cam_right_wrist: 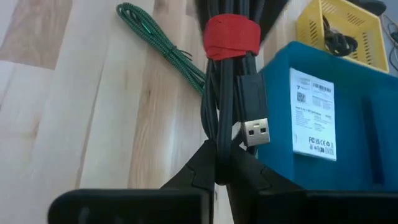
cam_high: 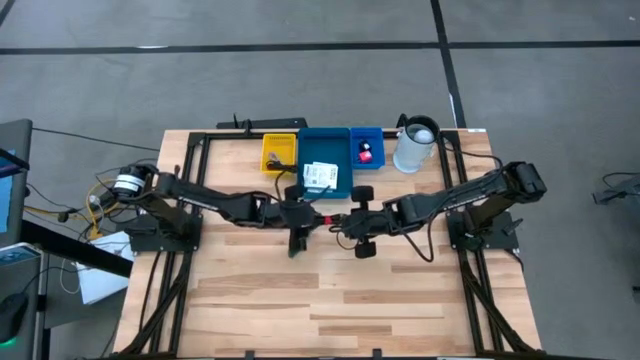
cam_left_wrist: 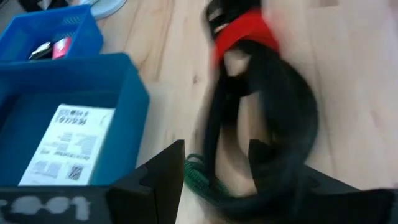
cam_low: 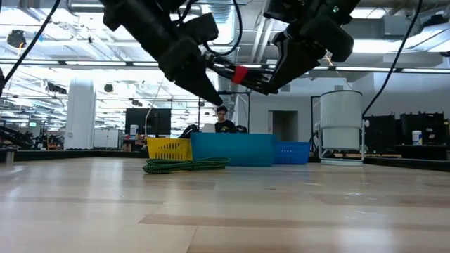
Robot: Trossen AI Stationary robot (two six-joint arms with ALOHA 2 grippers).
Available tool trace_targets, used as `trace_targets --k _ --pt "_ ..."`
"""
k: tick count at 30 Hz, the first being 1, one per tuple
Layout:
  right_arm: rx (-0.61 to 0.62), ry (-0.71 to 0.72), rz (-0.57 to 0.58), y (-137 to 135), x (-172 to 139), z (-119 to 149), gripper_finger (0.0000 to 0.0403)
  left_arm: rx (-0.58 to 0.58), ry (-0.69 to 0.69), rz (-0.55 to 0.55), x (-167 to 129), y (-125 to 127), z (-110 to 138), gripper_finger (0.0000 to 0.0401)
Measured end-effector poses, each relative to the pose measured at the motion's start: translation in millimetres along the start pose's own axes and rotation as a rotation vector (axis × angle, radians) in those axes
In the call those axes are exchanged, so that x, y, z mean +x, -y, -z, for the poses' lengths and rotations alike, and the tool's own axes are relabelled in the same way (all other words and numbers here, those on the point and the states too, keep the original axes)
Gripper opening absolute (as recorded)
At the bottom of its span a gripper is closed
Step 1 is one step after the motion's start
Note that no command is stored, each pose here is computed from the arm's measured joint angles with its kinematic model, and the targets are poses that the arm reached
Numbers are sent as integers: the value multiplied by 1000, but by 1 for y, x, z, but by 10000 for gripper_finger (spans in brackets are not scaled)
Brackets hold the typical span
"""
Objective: Pick and place items into bin
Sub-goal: Put the black charger cable into the yellow bin
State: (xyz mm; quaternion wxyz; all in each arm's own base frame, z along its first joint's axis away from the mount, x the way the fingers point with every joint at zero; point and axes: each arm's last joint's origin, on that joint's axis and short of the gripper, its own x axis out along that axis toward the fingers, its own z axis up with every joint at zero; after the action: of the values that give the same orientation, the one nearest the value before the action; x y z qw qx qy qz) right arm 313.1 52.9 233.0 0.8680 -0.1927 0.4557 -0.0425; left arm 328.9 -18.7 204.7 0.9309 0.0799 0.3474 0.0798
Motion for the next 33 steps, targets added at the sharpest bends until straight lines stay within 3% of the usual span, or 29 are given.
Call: trace_targets --k 10,18,26,29,33 --pt "12 -18 -20 -3 -1 2 15 43 -38 -2 -11 9 -18 169" --pt "16 -15 -37 -5 -2 2 14 41 12 -22 -20 8 -39 169" --pt "14 -15 -37 -6 -2 2 21 31 18 -17 -20 8 -41 166" --pt "13 -13 -34 -5 -2 1 20 31 18 13 -20 8 -41 139" --pt "10 -13 -17 -5 -2 1 15 41 5 58 -20 10 -40 66"
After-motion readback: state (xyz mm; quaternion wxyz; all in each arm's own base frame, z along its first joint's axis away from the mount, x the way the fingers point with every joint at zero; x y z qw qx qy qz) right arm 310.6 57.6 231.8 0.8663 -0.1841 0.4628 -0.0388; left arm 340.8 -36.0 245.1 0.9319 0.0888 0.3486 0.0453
